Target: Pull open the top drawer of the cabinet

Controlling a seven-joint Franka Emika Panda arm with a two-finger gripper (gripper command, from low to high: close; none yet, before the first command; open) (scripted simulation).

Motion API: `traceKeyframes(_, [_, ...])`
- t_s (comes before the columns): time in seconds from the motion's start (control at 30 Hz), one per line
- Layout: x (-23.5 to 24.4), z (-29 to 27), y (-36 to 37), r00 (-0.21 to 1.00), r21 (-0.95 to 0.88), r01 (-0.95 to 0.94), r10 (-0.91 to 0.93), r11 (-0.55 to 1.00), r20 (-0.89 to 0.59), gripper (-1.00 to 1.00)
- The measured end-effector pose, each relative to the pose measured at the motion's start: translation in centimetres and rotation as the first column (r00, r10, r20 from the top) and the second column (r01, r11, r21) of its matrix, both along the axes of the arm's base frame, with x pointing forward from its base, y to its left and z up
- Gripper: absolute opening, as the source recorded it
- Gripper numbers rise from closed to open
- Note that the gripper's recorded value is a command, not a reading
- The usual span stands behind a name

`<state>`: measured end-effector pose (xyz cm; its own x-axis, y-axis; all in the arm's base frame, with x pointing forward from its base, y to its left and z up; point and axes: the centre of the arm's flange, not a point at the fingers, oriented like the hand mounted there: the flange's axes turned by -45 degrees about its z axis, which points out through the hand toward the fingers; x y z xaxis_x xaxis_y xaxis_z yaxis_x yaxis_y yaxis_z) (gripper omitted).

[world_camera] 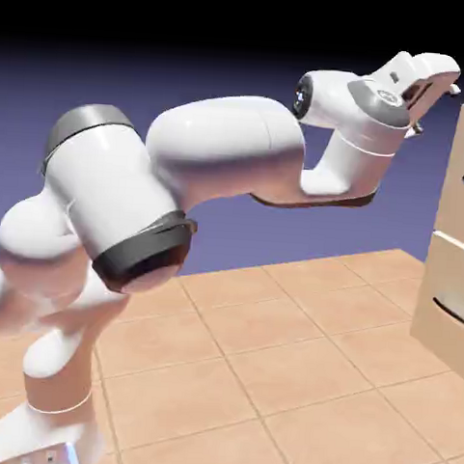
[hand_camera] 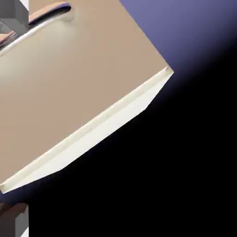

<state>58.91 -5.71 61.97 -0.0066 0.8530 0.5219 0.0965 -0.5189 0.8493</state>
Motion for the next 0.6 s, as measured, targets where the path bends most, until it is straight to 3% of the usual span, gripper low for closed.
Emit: traceKeyframes(0.6, [12.7,-15.0,2.7,0.995,-0.519,0.055,-0.006,0.853,0.097,0.0])
